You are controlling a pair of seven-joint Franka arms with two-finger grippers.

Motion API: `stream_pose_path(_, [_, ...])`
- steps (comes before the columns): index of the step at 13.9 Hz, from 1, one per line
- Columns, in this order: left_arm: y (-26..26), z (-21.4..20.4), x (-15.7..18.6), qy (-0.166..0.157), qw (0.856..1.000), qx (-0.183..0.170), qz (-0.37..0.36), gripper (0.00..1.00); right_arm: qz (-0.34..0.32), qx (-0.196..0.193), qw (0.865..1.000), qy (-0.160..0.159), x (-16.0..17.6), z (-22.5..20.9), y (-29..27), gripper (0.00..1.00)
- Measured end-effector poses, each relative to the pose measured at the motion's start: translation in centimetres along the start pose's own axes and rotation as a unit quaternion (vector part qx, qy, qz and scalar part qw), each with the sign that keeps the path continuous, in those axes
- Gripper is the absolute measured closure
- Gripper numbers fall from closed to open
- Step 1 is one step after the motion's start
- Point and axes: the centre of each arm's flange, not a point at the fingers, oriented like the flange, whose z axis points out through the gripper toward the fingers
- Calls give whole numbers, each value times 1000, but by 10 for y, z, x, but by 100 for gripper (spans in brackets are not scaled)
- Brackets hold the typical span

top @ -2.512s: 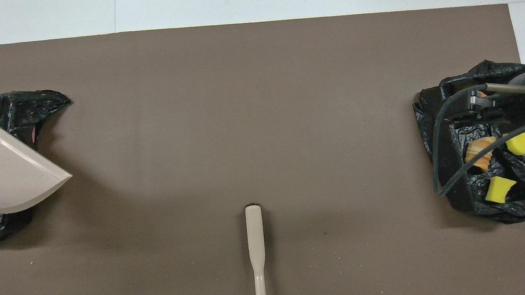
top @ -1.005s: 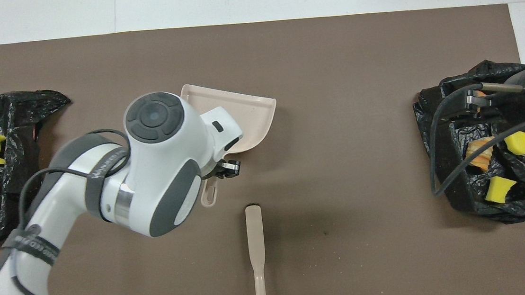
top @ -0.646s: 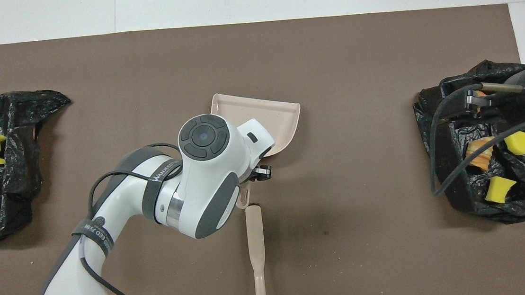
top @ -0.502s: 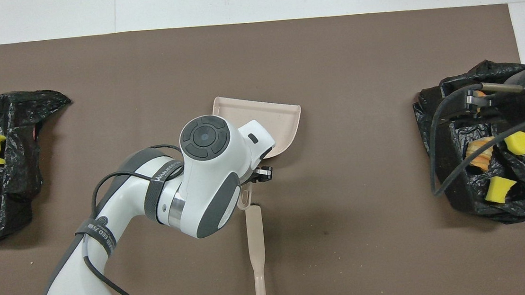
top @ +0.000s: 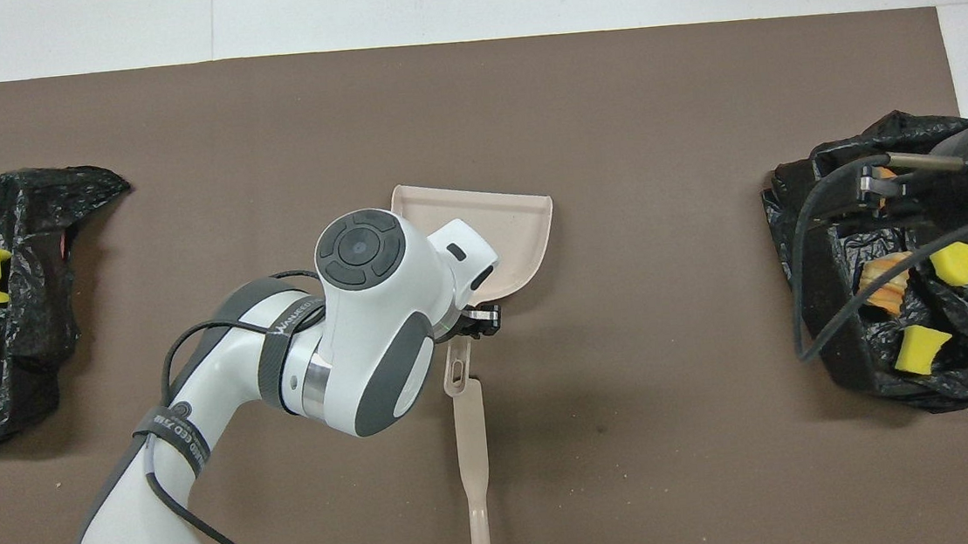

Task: Sweep and dump trash in bin

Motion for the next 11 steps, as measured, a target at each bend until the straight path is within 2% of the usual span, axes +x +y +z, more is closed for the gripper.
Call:
stream_pose_path(4, [-25, -26, 10, 19, 1000, -7, -22, 3, 0, 0, 1000, 0, 0, 0, 0, 0])
stream_pose_path(5, [-38, -35, 15, 26, 999, -10, -34, 0, 0, 0, 1000, 0, 0, 0, 0, 0])
stream_pose_path(11, [-167, -92, 51, 72, 995, -19, -67, 0, 0, 0, 1000, 0, 0, 0, 0, 0])
